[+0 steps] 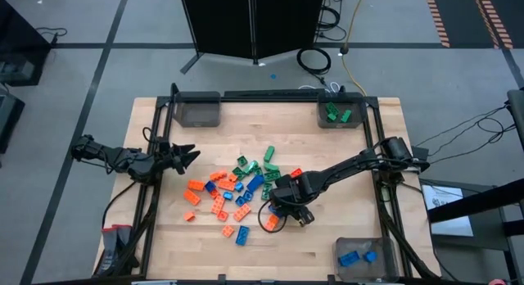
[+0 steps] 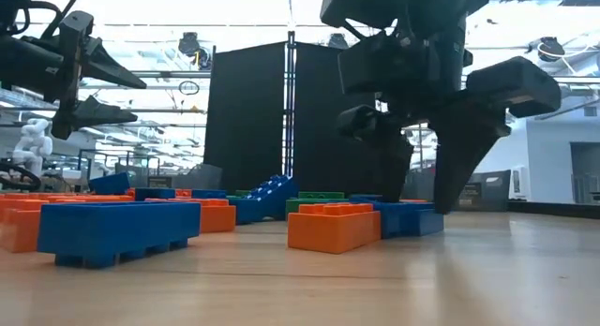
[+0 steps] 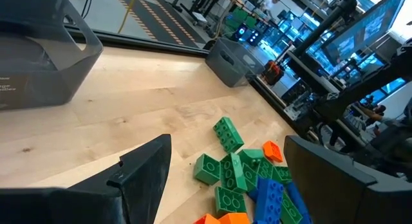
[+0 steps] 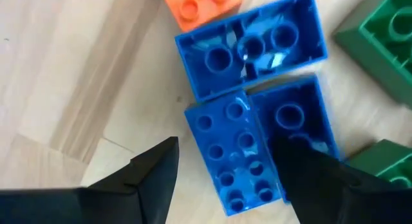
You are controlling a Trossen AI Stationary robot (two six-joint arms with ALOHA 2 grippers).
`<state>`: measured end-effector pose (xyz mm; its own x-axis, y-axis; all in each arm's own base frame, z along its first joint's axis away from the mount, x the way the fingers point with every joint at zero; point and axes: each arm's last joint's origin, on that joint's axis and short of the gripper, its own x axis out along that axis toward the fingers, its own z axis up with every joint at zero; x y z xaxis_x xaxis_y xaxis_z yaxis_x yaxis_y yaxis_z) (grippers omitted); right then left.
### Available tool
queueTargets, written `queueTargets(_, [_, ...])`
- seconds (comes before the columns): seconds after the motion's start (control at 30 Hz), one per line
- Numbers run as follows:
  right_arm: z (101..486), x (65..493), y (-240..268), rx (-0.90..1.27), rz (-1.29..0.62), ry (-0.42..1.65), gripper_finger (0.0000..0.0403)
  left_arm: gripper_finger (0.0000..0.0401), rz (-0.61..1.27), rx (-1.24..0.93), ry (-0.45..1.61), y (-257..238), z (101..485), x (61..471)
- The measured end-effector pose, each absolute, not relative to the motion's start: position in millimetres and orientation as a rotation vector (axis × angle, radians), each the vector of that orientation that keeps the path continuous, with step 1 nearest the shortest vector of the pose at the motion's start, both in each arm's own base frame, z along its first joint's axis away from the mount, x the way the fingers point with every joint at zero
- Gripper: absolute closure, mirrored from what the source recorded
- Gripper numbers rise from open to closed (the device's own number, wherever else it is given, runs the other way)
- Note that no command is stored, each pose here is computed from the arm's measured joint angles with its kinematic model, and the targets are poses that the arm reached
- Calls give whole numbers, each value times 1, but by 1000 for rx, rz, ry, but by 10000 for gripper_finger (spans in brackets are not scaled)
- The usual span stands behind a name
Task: Sort blocks
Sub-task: Put the blue game piece into the bottom black bin
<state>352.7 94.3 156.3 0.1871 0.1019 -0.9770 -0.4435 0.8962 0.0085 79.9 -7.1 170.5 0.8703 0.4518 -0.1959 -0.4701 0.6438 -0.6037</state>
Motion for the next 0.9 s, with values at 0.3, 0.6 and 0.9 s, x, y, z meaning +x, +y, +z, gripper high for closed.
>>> queueTargets(0.3, [164,362,82,-366,287,1240,183,98,524,-678,33,-7,171,80])
queueTargets(0.6, [170,362,74,-257,216,1239,185,98,524,-678,33,-7,171,80])
queueTargets(0.9, [161,352,96,-166,272,1253,192,98,524,-675,33,-7,171,80])
